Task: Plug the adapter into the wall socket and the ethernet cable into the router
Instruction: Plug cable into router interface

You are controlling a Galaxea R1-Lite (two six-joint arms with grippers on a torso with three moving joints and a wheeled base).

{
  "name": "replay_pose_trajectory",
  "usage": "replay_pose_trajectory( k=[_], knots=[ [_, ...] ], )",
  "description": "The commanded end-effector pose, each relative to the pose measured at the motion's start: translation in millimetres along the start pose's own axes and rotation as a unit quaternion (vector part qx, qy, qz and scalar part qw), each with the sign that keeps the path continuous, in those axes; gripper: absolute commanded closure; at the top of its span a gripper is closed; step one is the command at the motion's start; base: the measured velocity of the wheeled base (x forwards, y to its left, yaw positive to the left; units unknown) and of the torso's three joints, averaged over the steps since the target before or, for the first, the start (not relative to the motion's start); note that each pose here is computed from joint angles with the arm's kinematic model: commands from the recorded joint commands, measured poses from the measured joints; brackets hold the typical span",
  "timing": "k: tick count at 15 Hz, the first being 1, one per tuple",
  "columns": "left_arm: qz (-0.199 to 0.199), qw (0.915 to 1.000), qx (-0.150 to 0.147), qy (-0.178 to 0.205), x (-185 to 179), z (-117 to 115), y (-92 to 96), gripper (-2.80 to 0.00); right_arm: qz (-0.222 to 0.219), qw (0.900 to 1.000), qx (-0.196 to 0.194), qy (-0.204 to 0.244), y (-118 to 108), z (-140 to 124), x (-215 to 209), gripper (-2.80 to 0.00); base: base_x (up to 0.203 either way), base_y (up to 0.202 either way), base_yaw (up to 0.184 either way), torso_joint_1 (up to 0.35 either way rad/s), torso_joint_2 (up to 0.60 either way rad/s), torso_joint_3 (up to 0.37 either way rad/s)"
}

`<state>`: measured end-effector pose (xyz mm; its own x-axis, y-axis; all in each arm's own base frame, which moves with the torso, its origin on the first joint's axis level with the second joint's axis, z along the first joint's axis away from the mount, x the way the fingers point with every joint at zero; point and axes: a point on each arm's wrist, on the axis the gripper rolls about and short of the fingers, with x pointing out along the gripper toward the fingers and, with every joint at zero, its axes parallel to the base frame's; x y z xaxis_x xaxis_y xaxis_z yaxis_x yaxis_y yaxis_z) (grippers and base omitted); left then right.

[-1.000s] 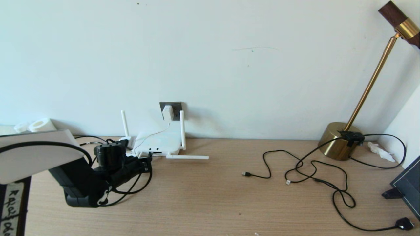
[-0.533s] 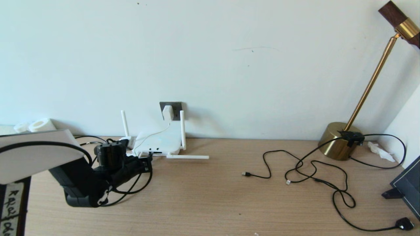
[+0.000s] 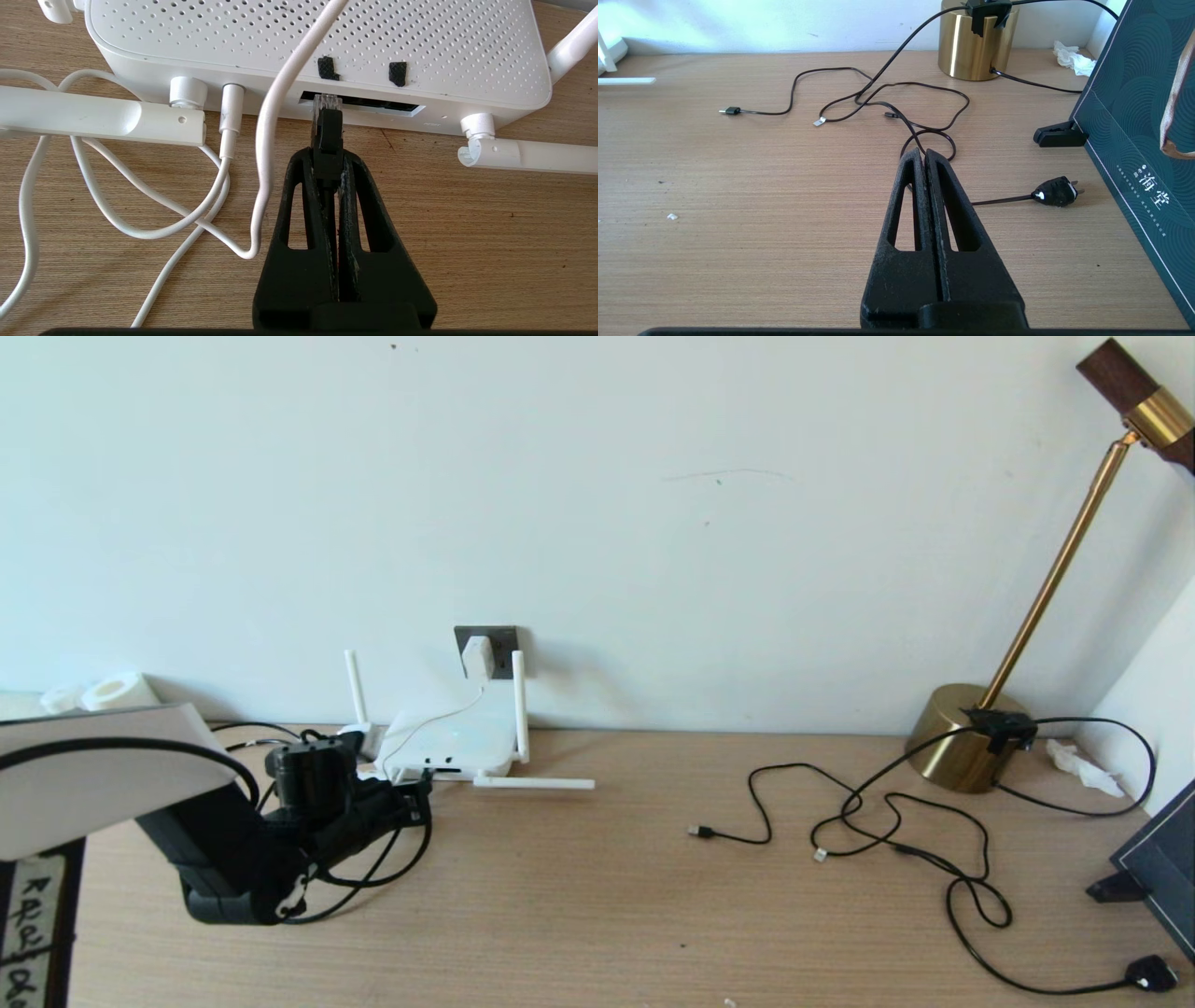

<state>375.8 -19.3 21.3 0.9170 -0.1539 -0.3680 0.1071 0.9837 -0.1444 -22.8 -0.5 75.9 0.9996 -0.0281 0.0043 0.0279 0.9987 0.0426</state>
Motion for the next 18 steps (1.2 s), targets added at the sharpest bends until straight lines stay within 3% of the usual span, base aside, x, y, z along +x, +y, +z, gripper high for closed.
replay_pose_trajectory(
  k=[1, 18],
  knots=[
    [0.0, 1.0, 0.0, -0.004, -0.2, 1.0, 0.5, 0.0, -0.001, 1.0, 0.0, 0.0, 0.0, 0.0, 0.0, 0.0, 0.0, 0.0, 0.0, 0.0, 0.0, 0.0],
    [-0.001, 1.0, 0.0, -0.005, 2.3, 1.4, 0.2, 0.0, 0.0, 1.0, 0.0, 0.0, 0.0, 0.1, 0.1, 0.0, 0.0, 0.0, 0.0, 0.0, 0.0, 0.0]
  ],
)
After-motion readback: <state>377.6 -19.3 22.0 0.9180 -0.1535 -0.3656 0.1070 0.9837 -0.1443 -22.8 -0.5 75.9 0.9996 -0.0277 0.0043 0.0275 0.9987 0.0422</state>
